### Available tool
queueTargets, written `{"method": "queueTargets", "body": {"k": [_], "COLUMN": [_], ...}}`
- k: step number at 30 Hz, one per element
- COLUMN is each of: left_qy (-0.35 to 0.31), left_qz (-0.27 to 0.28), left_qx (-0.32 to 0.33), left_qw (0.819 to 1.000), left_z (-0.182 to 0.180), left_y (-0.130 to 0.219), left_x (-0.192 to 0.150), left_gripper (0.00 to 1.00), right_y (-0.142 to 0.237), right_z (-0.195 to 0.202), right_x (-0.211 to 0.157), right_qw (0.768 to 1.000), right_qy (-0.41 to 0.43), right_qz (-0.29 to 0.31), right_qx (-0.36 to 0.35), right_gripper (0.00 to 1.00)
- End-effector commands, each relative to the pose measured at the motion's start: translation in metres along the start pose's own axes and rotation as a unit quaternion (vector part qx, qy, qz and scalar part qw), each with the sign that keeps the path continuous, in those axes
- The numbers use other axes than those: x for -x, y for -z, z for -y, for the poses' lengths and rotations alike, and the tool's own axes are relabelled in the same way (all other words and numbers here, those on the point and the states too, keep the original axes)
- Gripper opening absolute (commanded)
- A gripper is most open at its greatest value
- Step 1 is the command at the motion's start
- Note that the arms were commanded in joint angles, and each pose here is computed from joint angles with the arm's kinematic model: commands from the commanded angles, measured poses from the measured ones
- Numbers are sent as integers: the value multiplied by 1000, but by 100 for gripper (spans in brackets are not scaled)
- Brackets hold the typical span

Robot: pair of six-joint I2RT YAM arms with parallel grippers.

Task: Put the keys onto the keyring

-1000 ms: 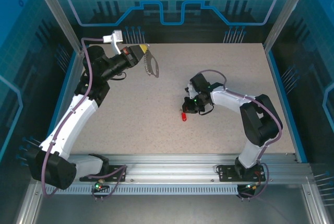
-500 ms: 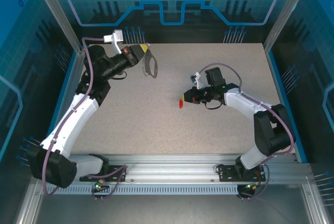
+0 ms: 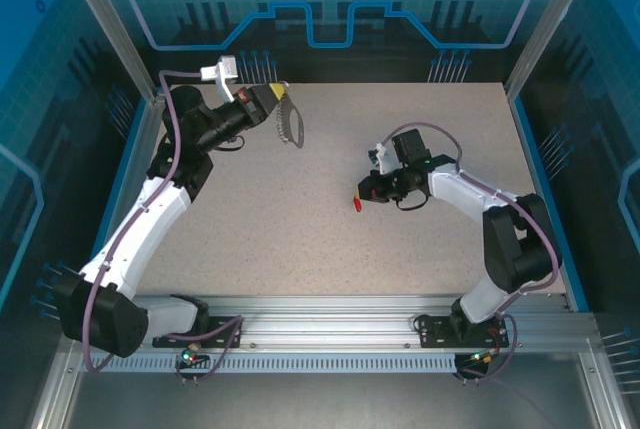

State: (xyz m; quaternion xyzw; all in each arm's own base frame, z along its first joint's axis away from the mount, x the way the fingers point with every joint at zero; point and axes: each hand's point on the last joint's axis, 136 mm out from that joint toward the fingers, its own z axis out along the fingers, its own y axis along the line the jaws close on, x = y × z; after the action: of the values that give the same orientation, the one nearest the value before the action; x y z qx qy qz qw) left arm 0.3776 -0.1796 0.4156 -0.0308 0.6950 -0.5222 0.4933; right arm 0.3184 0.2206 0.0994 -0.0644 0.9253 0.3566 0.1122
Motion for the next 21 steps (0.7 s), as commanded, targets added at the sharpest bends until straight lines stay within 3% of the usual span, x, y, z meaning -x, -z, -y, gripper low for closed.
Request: {"method": "queueTargets", "body": {"k": [1,17,18,21], "left_qy": [-7,-4,-4,-4], "left_qz": [0,-2,-3,-2], "left_qx": [-23,-27,-27,-28], "left_qw": [1000,1000,1000,1000], "left_z": [10,10,10,11], "left_y": [-2,-6,-6,-5], "left_x": [1,0,0,0], "left_gripper": [0,0,0,0], "right_y": [-10,-34,-33,-25], "right_z": [33,72,71,62], "right_x": [-16,-68,-67,-60], "right_qw": [997,985,985,988], "right_qy": [-37,-85,-85,-84], "right_qz": [-32,-91,-89,-71], "right_qx": [-63,-119,-118,-111], "right_gripper": [0,0,3,29]}}
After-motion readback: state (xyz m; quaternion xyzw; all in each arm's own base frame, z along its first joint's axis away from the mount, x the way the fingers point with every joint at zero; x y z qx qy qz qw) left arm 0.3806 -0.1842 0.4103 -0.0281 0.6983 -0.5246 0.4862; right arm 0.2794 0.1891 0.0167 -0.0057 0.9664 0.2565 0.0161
